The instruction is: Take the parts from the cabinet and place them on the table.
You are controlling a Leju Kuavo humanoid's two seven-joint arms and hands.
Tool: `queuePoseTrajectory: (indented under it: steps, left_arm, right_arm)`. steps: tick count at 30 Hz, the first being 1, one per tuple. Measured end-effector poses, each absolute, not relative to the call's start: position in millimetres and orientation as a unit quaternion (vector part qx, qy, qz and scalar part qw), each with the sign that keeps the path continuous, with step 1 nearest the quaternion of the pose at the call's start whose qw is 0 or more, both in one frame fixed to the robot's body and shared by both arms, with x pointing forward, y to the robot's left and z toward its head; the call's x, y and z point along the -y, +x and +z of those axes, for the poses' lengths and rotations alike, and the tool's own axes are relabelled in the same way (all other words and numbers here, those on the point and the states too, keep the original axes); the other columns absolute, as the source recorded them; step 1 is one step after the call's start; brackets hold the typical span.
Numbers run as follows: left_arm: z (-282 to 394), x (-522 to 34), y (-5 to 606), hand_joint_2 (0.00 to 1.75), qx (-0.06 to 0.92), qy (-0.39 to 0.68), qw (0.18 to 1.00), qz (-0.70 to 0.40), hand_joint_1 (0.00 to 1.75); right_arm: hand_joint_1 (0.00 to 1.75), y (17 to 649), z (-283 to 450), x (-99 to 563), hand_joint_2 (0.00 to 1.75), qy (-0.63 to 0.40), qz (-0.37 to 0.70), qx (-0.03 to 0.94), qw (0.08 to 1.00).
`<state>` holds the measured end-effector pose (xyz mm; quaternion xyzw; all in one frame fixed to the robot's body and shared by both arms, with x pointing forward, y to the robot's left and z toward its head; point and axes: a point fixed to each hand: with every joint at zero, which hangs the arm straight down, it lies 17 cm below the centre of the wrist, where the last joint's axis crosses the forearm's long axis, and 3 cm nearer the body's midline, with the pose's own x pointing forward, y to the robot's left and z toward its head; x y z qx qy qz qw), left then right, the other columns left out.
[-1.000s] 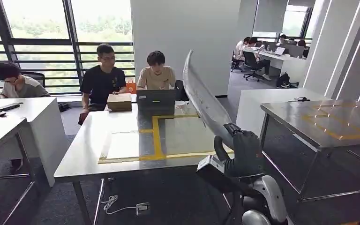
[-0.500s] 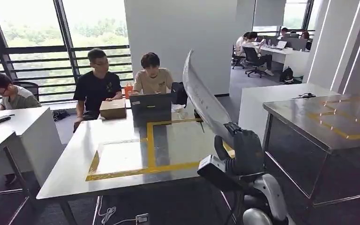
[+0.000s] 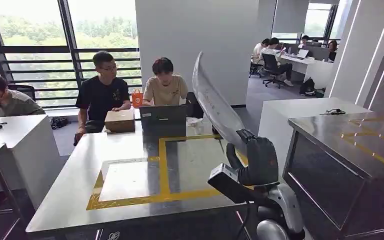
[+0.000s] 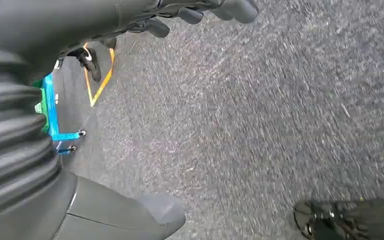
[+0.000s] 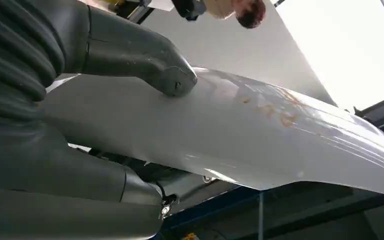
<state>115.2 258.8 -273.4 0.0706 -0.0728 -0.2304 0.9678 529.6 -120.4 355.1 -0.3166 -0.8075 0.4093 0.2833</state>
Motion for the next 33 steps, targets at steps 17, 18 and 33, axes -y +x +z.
queuePoseTrajectory:
  steps: [17, 18, 33]
  left_arm:
    - [-273.1, -257.2, 115.9, 1.75, 0.072, 0.071, 0.966, -0.236, 0.00]
    - [-273.1, -257.4, 115.8, 1.75, 0.072, 0.071, 0.966, -0.236, 0.00]
    - [-273.1, -255.6, 115.3, 1.75, 0.070, 0.070, 0.966, -0.238, 0.00]
  right_arm:
    - [1.75, 529.5, 344.8, 122.3, 1.75, -0.314, 0.412, 0.804, 0.292]
    - [1.75, 529.4, 345.1, 122.2, 1.75, -0.314, 0.411, 0.804, 0.292]
    - [1.75, 529.0, 336.5, 124.0, 1.75, -0.313, 0.413, 0.801, 0.298]
